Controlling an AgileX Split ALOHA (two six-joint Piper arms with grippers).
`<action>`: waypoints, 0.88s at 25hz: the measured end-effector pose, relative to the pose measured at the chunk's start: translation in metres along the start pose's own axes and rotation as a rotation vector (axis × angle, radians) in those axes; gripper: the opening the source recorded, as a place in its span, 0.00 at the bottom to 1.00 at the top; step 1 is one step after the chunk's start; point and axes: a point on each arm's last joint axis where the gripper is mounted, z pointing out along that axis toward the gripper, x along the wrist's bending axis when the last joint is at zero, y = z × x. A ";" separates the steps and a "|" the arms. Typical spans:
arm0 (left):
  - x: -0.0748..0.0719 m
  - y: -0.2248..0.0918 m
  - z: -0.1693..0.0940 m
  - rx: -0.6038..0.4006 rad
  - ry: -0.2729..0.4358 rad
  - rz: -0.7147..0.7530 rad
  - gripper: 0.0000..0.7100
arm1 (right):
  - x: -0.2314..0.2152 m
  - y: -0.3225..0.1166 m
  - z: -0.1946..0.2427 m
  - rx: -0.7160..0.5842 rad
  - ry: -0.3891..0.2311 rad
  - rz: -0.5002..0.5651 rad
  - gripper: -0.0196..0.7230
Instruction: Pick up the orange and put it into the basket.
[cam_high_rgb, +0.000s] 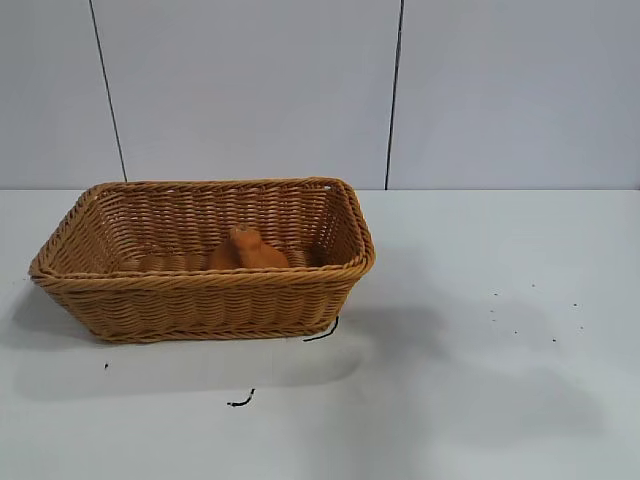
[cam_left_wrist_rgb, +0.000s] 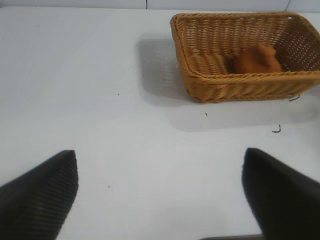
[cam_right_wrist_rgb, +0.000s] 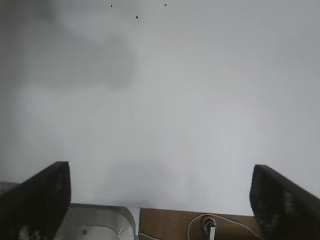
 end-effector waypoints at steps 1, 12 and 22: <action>0.000 0.000 0.000 0.000 0.000 0.000 0.90 | 0.000 -0.009 -0.004 -0.052 0.002 0.000 0.96; 0.000 0.000 0.000 0.000 0.000 0.000 0.90 | -0.002 -0.078 -0.020 -0.426 0.019 0.002 0.96; 0.000 0.000 0.000 0.000 0.000 0.000 0.90 | -0.002 -0.089 -0.028 -0.515 0.024 0.002 0.96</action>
